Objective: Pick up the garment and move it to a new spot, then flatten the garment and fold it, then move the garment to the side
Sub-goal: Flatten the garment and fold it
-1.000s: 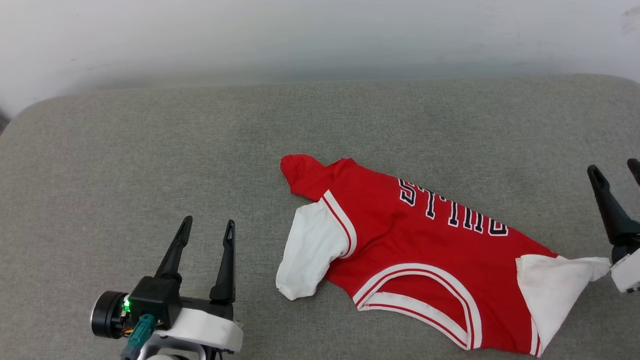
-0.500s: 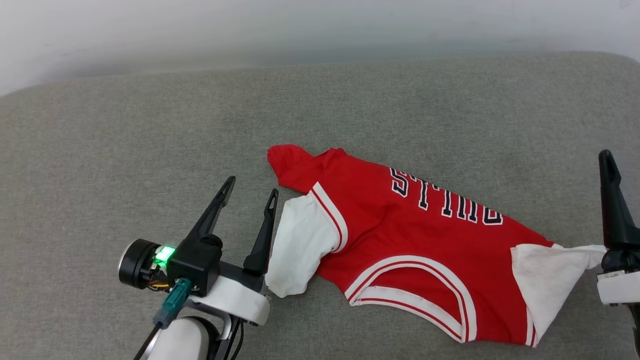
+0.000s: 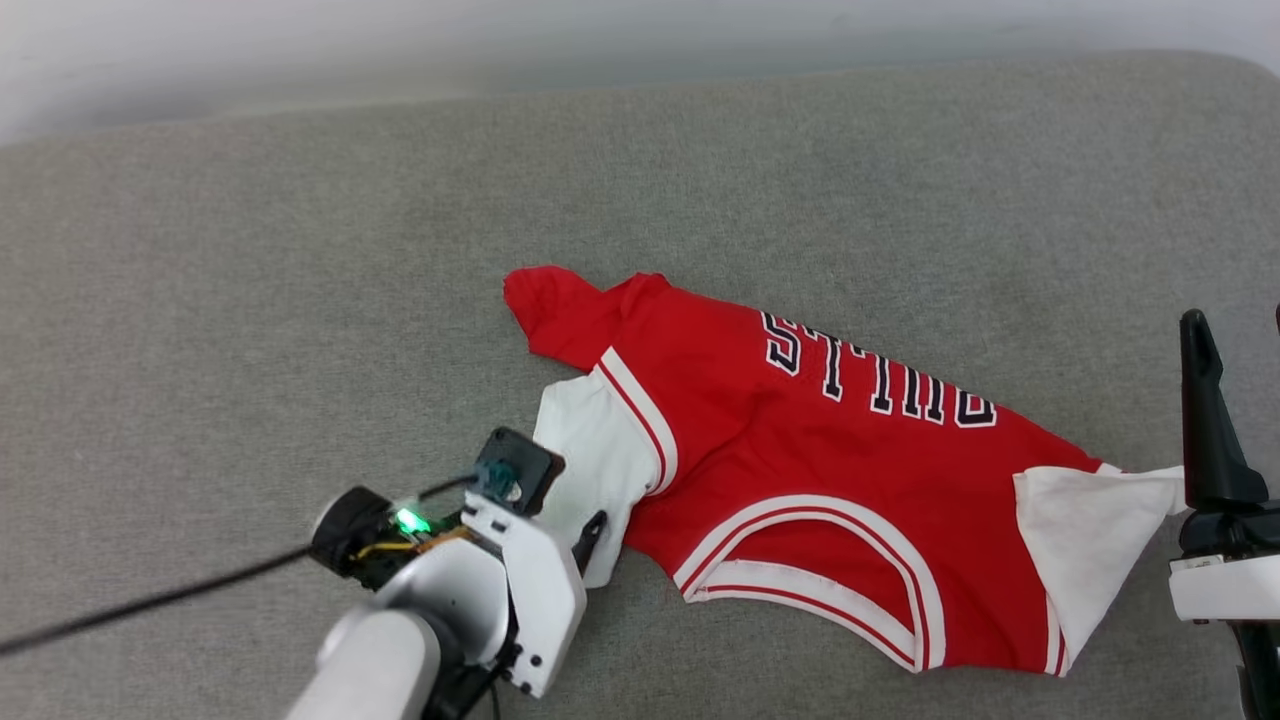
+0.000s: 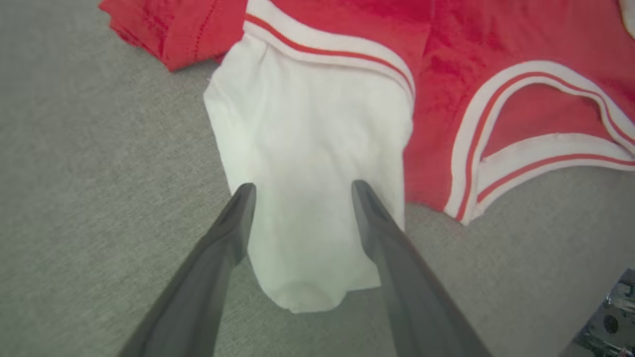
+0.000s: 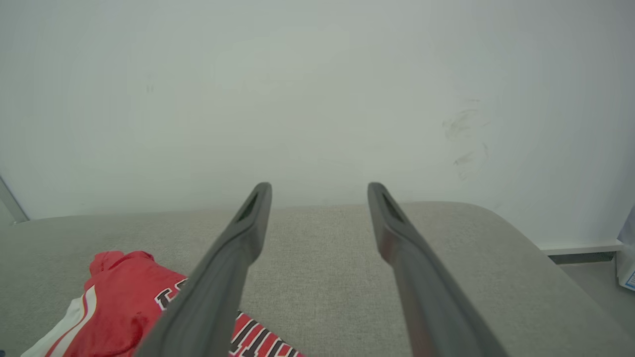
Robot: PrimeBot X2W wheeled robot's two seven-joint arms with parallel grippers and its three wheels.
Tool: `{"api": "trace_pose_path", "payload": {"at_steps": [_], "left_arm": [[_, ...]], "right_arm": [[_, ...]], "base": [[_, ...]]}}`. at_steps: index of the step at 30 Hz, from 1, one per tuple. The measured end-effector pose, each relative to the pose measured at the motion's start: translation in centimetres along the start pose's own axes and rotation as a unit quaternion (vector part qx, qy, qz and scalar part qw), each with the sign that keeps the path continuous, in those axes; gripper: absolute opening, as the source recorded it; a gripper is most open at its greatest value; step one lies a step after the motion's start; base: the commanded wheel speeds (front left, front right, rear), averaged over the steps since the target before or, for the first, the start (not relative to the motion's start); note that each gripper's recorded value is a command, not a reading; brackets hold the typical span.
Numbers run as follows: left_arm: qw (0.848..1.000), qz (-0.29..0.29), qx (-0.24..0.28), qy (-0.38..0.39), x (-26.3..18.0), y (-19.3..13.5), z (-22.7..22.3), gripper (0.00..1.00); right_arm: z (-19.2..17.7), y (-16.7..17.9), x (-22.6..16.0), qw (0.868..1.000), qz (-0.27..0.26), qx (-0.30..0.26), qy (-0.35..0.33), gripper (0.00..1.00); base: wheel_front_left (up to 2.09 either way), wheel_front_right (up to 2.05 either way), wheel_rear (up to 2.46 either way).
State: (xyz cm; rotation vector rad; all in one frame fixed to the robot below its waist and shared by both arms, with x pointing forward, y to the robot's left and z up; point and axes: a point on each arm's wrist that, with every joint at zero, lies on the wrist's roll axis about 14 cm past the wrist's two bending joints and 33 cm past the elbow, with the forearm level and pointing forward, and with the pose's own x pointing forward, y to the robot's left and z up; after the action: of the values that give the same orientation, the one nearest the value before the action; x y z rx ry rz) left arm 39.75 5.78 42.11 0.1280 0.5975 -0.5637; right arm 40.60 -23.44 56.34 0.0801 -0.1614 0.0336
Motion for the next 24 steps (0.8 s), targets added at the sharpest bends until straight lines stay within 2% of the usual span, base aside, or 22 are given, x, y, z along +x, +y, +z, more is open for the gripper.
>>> {"api": "trace_pose_path", "payload": {"at_steps": [7, 11, 12, 13, 20, 24], "left_arm": [[0.994, 0.007, 0.028, 0.103, 0.9, 2.2, -2.3, 1.0], [0.992, 0.001, 0.011, 0.129, 1.8, 2.0, -4.0, 1.0], [0.991, 0.0, 0.009, 0.133, 1.9, 2.1, -4.3, 0.35], [0.991, -0.002, 0.005, 0.133, 2.1, 2.1, -4.4, 0.0], [0.995, 0.052, -0.048, 0.072, 2.5, 4.8, -3.4, 0.0], [0.988, 0.128, -0.086, 0.023, 0.6, 9.1, -2.6, 0.0]], "right_arm": [[-2.0, 0.3, 0.3, 1.0, 0.002, 0.005, 0.024, 1.0], [-3.2, 0.2, 0.4, 0.999, 0.001, 0.002, 0.038, 1.0], [-3.4, 0.2, 0.4, 0.999, 0.001, 0.0, 0.04, 1.0], [-3.6, 0.2, 0.4, 0.999, 0.002, 0.0, 0.043, 1.0], [-5.0, 1.2, 0.8, 0.998, 0.02, -0.003, 0.065, 1.0], [-5.2, 2.2, 0.9, 0.997, 0.037, -0.001, 0.071, 1.0]], "base": [[0.0, 0.0, 0.0], [0.0, 0.0, 0.0], [0.0, 0.0, 0.0], [0.0, 0.0, 0.0], [0.0, 0.0, 0.0], [0.0, 0.0, 0.0]]}}
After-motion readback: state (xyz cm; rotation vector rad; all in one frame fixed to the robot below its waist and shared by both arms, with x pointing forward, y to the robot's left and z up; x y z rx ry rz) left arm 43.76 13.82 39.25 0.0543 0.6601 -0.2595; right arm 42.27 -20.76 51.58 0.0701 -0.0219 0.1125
